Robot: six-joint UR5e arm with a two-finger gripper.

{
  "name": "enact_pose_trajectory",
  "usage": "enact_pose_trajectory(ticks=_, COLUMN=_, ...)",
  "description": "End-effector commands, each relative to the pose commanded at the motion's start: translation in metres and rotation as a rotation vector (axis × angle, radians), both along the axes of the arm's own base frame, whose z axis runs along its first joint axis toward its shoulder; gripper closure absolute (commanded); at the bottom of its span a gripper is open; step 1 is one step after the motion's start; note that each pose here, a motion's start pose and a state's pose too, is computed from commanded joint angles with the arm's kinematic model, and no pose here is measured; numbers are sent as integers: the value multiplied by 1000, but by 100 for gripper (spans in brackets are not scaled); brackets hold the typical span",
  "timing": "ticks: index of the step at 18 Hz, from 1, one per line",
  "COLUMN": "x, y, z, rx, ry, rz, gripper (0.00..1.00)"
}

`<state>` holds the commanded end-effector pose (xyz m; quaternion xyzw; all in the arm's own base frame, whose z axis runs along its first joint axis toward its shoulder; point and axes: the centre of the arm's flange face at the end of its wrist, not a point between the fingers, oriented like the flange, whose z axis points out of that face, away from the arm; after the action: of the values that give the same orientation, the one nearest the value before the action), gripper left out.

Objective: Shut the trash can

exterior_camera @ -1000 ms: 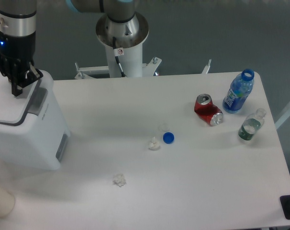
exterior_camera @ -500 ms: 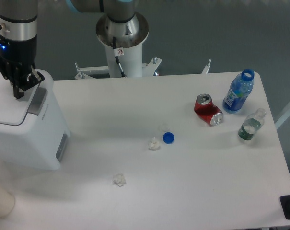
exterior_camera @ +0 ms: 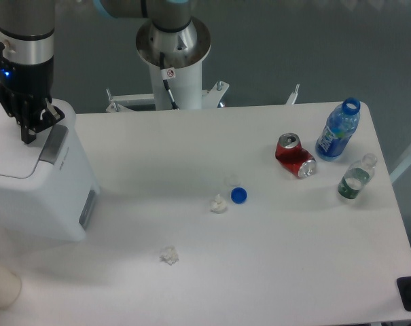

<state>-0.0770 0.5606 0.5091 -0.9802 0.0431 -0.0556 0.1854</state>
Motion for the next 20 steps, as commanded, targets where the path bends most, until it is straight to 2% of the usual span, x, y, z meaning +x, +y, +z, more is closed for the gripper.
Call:
enact_pose_trajectory(ticks=6, x=-2, y=-1, z=0, rx=-5, ry=12, rz=5, gripper=100)
enact_pose_trajectory(ticks=18, x=2, y=-11, z=24, rx=39, ry=26, rz=7, gripper=100)
enact_pose_trajectory(ticks=19, x=-2, y=-13, z=26, rx=43, ry=28, rz=15, gripper=96)
enact_pose_trajectory(ticks=20, x=-9, y=-15, z=27, rx=44, ry=29, rz=28, gripper=86)
